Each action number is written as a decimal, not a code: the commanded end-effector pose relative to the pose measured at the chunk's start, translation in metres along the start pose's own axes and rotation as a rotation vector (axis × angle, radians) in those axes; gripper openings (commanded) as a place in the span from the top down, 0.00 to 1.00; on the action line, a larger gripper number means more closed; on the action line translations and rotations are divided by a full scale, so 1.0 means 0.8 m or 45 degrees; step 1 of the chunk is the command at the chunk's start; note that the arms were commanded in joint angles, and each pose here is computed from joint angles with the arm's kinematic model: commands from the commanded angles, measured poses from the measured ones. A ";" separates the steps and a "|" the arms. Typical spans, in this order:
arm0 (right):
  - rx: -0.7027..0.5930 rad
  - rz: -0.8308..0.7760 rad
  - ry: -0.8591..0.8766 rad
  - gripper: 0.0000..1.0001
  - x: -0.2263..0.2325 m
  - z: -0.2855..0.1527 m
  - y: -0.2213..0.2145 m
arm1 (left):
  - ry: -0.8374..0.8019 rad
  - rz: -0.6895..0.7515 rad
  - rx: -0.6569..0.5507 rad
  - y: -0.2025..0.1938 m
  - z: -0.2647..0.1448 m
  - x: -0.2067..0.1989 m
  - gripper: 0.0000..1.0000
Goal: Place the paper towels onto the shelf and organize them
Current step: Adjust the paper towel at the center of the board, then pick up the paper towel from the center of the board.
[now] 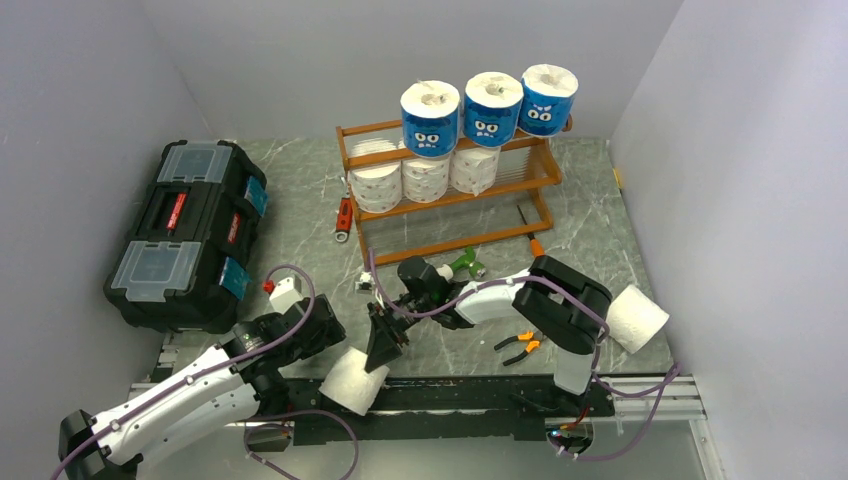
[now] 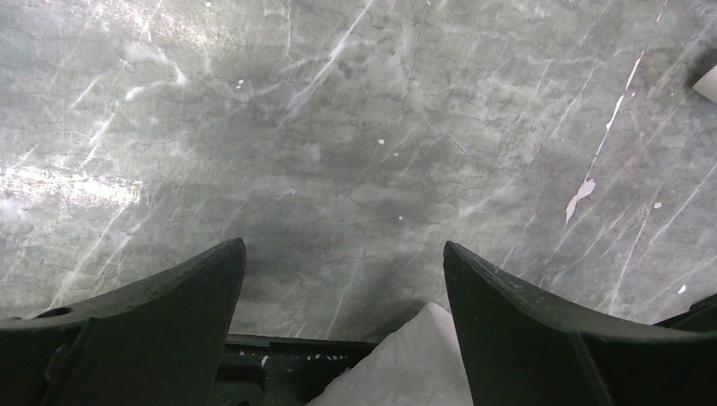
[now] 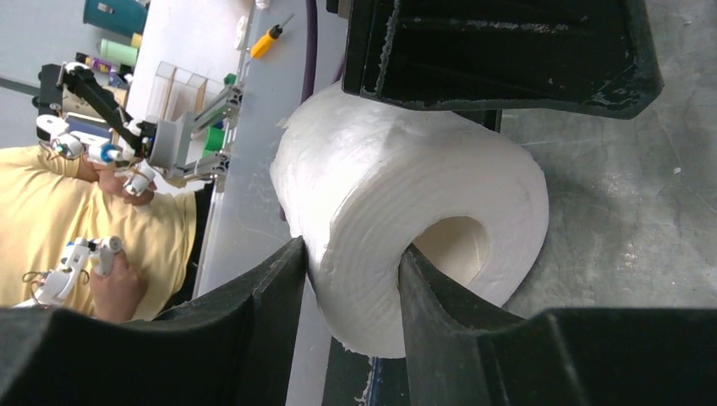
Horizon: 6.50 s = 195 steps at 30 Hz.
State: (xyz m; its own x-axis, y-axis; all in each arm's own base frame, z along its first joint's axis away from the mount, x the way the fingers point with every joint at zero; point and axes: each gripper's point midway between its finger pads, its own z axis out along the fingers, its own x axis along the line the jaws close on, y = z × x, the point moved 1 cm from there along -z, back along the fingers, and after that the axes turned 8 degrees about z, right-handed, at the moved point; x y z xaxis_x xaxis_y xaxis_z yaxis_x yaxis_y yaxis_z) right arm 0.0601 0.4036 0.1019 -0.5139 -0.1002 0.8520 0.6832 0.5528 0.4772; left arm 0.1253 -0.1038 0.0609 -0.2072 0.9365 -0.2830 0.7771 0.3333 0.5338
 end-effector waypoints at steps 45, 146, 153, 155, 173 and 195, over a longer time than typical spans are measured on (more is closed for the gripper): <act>-0.280 -0.052 -1.700 0.50 -0.036 -0.198 0.052 | -0.059 0.037 -0.174 0.045 -0.012 -0.023 0.05; -0.831 0.598 -1.406 0.70 -0.043 -0.239 0.047 | -0.164 -0.124 -0.175 0.026 0.017 -0.032 0.07; -0.854 0.567 -1.378 0.74 -0.022 -0.240 0.060 | -0.157 -0.130 -0.182 0.027 0.015 -0.030 0.07; -0.877 0.546 -1.368 0.75 -0.009 -0.243 0.067 | -0.160 -0.132 -0.186 0.028 0.014 -0.030 0.06; -1.215 0.654 -1.335 0.86 0.041 -0.293 0.129 | -0.152 -0.143 -0.181 0.028 0.012 -0.028 0.06; -1.299 0.786 -1.276 0.91 -0.014 -0.268 0.207 | -0.155 -0.177 -0.190 0.030 0.003 -0.022 0.07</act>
State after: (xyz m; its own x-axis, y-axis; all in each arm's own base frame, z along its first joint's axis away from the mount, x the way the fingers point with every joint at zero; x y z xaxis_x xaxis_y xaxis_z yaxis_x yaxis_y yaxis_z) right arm 0.2664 0.2950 0.1819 0.1594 0.8036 0.5735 0.7933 -0.4500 0.4100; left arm 0.1477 -0.1149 0.0683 -0.2036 0.8796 -0.4300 0.6695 0.4456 0.5943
